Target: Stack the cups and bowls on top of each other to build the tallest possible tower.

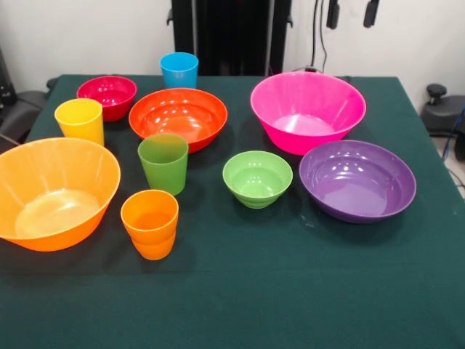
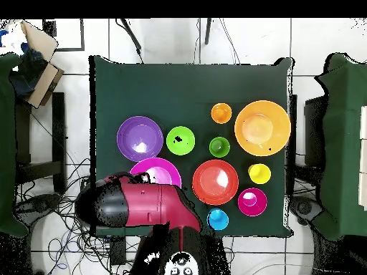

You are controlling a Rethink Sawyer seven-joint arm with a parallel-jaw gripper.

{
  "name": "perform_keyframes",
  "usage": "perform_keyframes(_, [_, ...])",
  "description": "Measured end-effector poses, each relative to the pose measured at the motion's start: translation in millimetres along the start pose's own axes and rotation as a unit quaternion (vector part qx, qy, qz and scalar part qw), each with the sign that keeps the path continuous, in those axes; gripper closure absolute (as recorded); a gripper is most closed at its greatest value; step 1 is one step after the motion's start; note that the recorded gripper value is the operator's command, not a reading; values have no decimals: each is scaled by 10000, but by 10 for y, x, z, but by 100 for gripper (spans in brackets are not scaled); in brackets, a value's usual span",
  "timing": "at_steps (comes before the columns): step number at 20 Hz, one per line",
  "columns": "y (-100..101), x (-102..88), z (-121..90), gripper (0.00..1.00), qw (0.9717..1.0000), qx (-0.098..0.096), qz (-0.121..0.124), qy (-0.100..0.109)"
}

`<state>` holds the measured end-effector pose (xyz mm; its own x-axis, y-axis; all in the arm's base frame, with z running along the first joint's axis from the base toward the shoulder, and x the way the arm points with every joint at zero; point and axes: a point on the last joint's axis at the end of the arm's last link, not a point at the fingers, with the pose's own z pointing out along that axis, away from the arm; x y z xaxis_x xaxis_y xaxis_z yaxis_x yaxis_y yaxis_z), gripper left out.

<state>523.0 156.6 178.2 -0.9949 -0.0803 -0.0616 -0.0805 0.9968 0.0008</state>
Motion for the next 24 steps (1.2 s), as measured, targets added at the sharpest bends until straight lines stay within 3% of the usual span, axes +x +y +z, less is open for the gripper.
perform_keyframes(7, [-131,-147,353,0,9998,20,169,-123])
perform_keyframes(13, [-269,-193,586,0,9995,19,291,-78])
perform_keyframes(20, [-364,-185,697,0,9992,-44,396,26])
perform_keyframes(24, [-554,-223,720,0,9980,-171,602,19])
